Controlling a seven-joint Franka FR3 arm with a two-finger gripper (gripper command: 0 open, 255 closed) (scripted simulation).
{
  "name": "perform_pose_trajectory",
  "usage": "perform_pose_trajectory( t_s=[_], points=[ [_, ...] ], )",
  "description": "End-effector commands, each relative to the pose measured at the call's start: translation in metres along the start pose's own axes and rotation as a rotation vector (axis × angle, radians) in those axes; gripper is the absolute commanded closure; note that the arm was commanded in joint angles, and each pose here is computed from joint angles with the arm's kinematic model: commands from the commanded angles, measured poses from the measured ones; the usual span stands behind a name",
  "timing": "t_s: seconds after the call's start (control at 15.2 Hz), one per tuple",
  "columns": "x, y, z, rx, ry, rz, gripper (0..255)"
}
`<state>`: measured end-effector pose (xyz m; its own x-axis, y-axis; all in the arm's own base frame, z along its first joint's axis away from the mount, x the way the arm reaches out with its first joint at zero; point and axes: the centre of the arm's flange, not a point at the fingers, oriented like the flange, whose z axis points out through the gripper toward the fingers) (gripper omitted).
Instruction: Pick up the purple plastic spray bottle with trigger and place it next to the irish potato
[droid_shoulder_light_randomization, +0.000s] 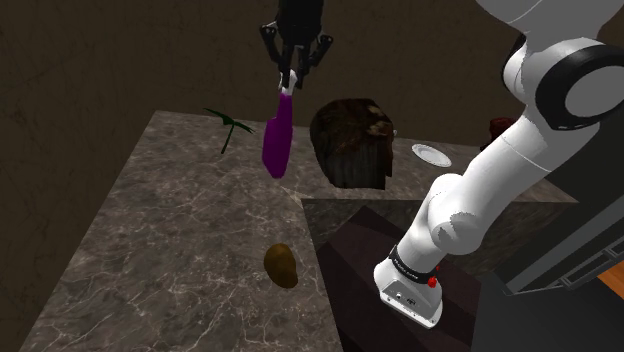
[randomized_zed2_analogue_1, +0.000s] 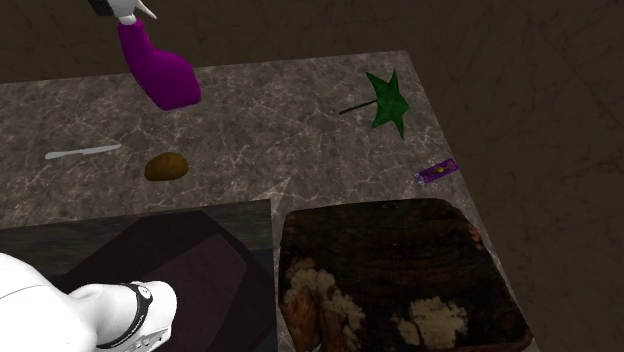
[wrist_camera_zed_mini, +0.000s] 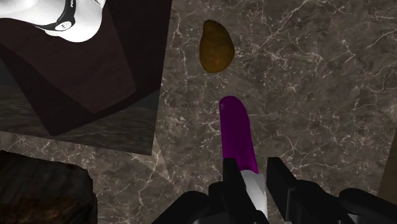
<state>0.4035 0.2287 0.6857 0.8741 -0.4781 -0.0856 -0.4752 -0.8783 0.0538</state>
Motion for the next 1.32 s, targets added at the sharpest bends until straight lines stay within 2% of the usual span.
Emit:
perform_pose_trajectory(
  t_s=[0.0, 1.25],
  points=[
    [0.001, 0.000, 0.011, 0.001, 0.000, 0.000, 255],
    [0.010, -0.006, 0.111, 0.001, 0.000, 0.000, 255]
  ],
)
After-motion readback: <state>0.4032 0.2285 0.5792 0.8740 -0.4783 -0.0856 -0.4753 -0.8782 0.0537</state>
